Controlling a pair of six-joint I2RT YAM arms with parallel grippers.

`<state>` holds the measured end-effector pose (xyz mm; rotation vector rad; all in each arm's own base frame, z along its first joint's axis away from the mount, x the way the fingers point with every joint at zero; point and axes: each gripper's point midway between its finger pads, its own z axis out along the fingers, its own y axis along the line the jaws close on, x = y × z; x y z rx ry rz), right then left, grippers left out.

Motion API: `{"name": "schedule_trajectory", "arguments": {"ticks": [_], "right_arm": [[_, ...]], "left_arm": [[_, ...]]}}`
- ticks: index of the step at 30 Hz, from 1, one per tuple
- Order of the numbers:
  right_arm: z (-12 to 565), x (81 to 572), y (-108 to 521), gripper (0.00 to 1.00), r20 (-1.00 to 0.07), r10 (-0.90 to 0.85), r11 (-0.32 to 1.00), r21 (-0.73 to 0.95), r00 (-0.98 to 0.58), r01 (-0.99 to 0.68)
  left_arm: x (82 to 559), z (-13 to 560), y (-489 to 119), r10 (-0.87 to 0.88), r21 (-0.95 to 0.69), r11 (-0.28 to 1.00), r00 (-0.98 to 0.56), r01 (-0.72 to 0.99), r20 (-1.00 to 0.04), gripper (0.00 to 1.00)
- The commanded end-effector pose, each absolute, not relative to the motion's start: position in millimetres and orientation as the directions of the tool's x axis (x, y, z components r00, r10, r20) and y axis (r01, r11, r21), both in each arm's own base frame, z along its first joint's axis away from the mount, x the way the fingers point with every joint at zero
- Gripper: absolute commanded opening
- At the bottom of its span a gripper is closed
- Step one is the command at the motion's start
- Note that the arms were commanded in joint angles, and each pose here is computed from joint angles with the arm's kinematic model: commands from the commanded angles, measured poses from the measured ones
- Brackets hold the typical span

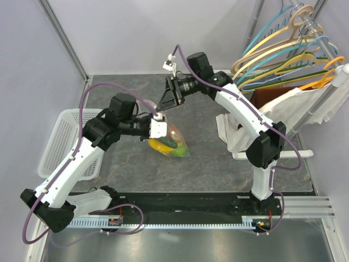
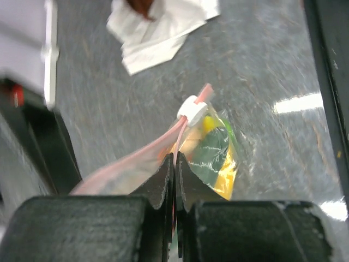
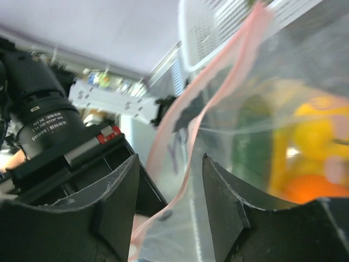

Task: Place the food in the zip-top bag and seal the zipper
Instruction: Zip the zipper food storage bag at the center of the board.

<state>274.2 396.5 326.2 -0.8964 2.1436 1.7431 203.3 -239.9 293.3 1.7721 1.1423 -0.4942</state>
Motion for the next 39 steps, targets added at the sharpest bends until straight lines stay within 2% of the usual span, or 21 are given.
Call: {"name": "schedule_trajectory", "arguments": {"ticks": [1, 6, 8, 13, 17, 20, 21, 23, 26, 31, 34, 38, 39], "right_arm": [[355, 308, 366, 0.55, -0.676, -0.213, 0.174, 0.685, -0.706, -0.708], [369, 318, 341, 0.52, -0.779, -0.186, 0.262, 0.549, -0.599, -0.794], [375, 320, 331, 0.52, -0.825, -0.184, 0.296, 0.472, -0.534, -0.83], [365, 318, 304, 0.55, -0.853, -0.203, 0.373, 0.387, -0.482, -0.843], [362, 293, 282, 0.53, -0.894, -0.247, 0.37, 0.269, -0.373, -0.889], [360, 280, 273, 0.5, -0.927, -0.23, 0.368, 0.198, -0.296, -0.909], [341, 278, 270, 0.5, -0.918, -0.236, 0.387, 0.213, -0.32, -0.897], [354, 276, 264, 0.49, -0.951, -0.197, 0.403, 0.143, -0.238, -0.904], [350, 273, 265, 0.48, -0.959, -0.19, 0.395, 0.123, -0.212, -0.91], [340, 269, 280, 0.49, -0.962, -0.24, 0.354, 0.04, -0.133, -0.934], [336, 267, 287, 0.5, -0.956, -0.291, 0.332, -0.066, -0.035, -0.941], [331, 269, 292, 0.47, -0.951, -0.308, 0.32, -0.119, 0.016, -0.94], [331, 268, 292, 0.43, -0.951, -0.31, 0.314, -0.12, 0.018, -0.942]], "left_arm": [[236, 317, -242, 0.459, 0.314, 0.249, 0.174, 0.916, -0.871, 0.02], [256, 307, -234, 0.436, 0.195, 0.408, -0.002, 0.892, -0.9, 0.02], [260, 308, -236, 0.411, 0.152, 0.436, -0.046, 0.887, -0.91, 0.02], [265, 324, -246, 0.327, 0.069, 0.475, -0.104, 0.877, -0.939, 0.02], [277, 336, -255, 0.287, 0.026, 0.499, -0.137, 0.866, -0.948, 0.02], [278, 339, -262, 0.269, -0.01, 0.485, -0.16, 0.874, -0.95, 0.02], [275, 339, -264, 0.264, -0.017, 0.472, -0.16, 0.882, -0.951, 0.02], [272, 340, -267, 0.253, -0.038, 0.455, -0.171, 0.89, -0.952, 0.02], [274, 339, -269, 0.249, -0.058, 0.461, -0.192, 0.885, -0.949, 0.02], [271, 336, -279, 0.249, -0.093, 0.421, -0.214, 0.902, -0.945, 0.02], [270, 334, -282, 0.252, -0.113, 0.412, -0.232, 0.904, -0.94, 0.02], [268, 335, -283, 0.246, -0.126, 0.401, -0.239, 0.907, -0.939, 0.02], [269, 334, -283, 0.248, -0.128, 0.403, -0.242, 0.906, -0.938, 0.02]]}}
